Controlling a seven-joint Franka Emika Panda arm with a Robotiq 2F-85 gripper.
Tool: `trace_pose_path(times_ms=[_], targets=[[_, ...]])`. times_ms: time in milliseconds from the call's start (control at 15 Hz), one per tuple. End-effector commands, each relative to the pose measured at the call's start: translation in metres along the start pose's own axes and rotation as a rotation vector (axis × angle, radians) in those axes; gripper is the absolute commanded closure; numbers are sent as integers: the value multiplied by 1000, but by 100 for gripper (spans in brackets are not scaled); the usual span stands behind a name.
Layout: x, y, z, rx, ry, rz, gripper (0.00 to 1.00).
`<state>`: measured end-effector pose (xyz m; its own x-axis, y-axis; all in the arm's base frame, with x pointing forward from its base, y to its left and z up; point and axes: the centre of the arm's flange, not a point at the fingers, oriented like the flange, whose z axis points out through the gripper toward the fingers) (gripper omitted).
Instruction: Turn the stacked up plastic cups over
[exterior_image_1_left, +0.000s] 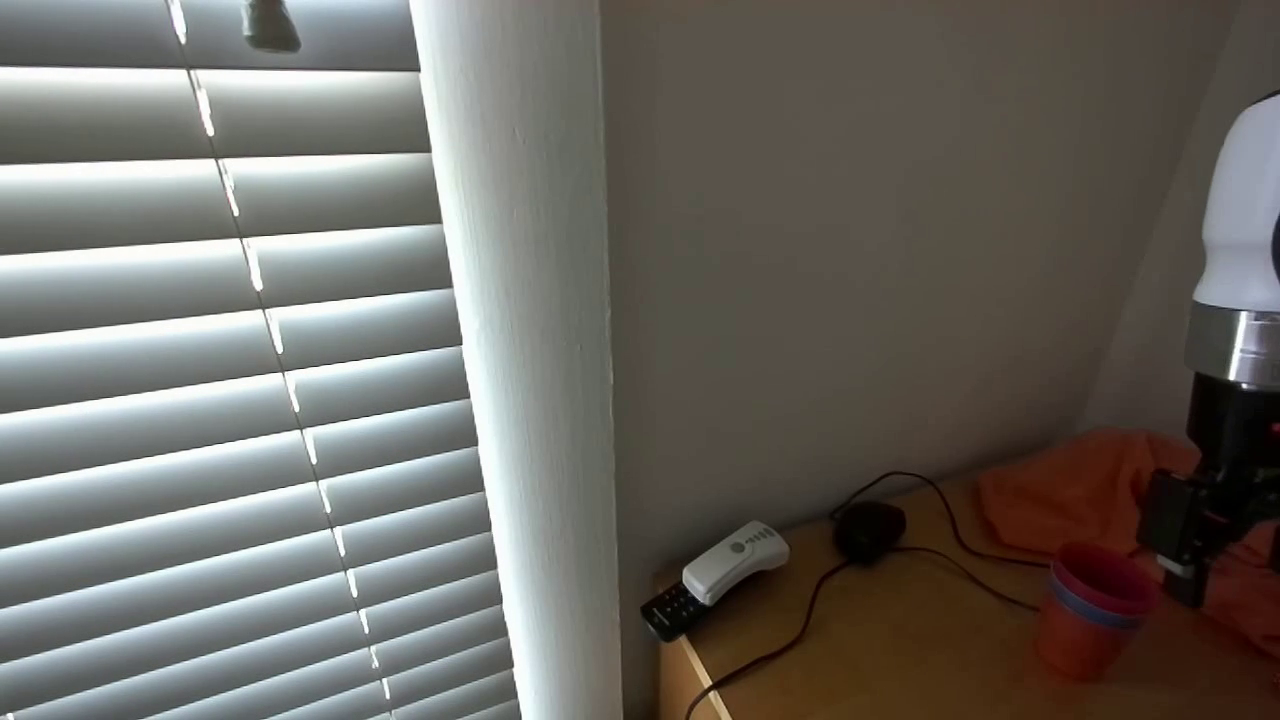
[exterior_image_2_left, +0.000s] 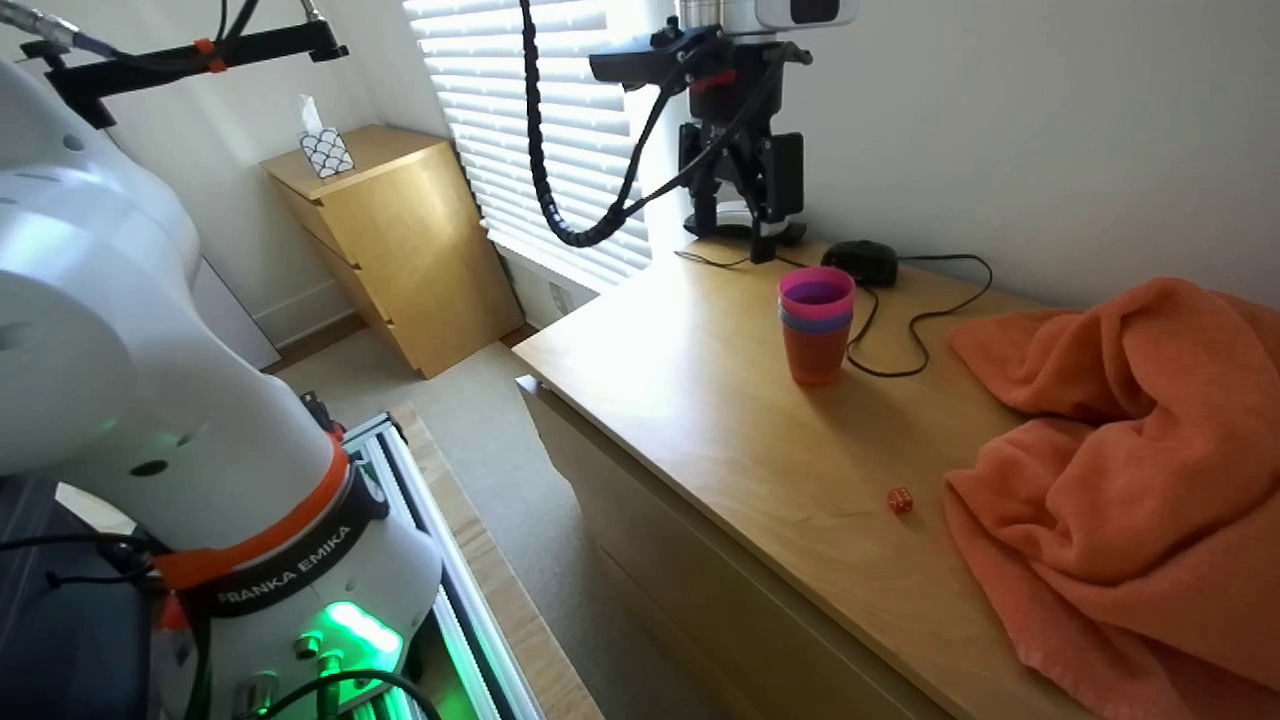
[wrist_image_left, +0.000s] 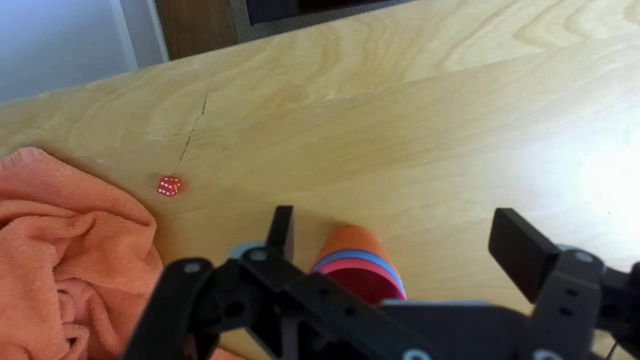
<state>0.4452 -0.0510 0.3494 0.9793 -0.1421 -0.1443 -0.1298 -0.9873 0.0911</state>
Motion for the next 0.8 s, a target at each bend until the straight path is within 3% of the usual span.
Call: trace_pose_path(times_ms=[0, 333, 533, 600, 733], targets=[[32, -4, 14, 29, -11, -45, 0], [58, -13, 29, 53, 28, -60, 0], [77, -8, 44, -5, -12, -24, 0], [59, -12, 33, 22, 23, -48, 0], [68, -9, 42, 10, 8, -38, 0]])
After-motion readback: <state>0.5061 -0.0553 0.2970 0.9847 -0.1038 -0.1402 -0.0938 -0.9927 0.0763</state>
